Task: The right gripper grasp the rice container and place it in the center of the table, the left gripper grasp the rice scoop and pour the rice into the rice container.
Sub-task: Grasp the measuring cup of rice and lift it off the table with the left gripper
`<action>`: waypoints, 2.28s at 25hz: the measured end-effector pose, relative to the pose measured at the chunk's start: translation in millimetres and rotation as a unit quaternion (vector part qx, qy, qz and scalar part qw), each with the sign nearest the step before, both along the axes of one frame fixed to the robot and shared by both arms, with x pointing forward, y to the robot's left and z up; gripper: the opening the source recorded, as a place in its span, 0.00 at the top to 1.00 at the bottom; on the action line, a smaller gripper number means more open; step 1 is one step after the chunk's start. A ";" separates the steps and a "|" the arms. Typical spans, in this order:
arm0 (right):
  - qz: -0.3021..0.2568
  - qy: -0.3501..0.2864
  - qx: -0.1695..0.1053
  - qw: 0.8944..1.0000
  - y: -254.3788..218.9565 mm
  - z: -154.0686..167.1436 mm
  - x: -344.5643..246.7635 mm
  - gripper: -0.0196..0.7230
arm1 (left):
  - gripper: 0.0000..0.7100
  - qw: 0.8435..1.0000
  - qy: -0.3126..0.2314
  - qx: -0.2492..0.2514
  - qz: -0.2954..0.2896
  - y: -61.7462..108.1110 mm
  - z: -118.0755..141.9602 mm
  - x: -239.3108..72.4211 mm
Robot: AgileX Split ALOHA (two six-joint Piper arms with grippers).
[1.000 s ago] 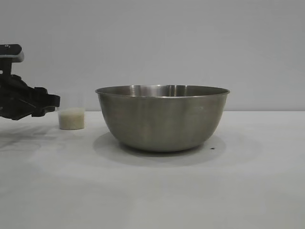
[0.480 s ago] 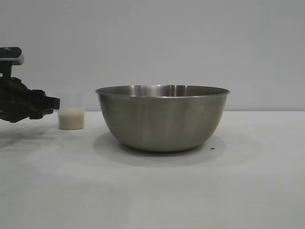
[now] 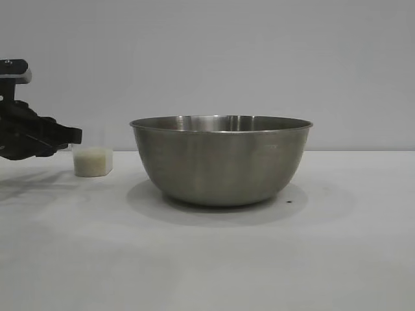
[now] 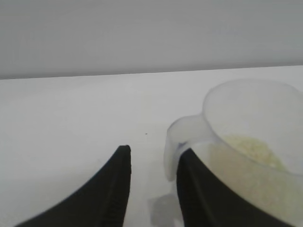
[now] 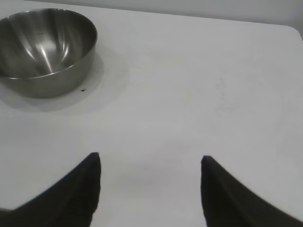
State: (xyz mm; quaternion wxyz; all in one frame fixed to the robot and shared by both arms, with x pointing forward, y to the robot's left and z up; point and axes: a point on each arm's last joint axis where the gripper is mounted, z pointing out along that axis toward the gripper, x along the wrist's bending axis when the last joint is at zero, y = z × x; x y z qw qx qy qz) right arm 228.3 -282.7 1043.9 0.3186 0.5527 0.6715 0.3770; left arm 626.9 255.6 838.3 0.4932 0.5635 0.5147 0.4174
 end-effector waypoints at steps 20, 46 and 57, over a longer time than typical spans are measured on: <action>0.000 0.000 0.000 1.000 0.0 0.0 0.0 0.43 | 0.93 1.000 -0.014 -0.004 -0.013 -3.4 0.7 9.2; 0.000 0.000 0.000 1.000 0.0 0.0 0.0 0.43 | 1.00 0.999 -0.028 0.024 -0.016 -3.6 39.3 12.7; 0.000 0.000 0.000 1.000 0.0 0.0 0.0 0.43 | 1.00 0.997 -0.047 0.045 -0.037 -6.8 88.4 10.5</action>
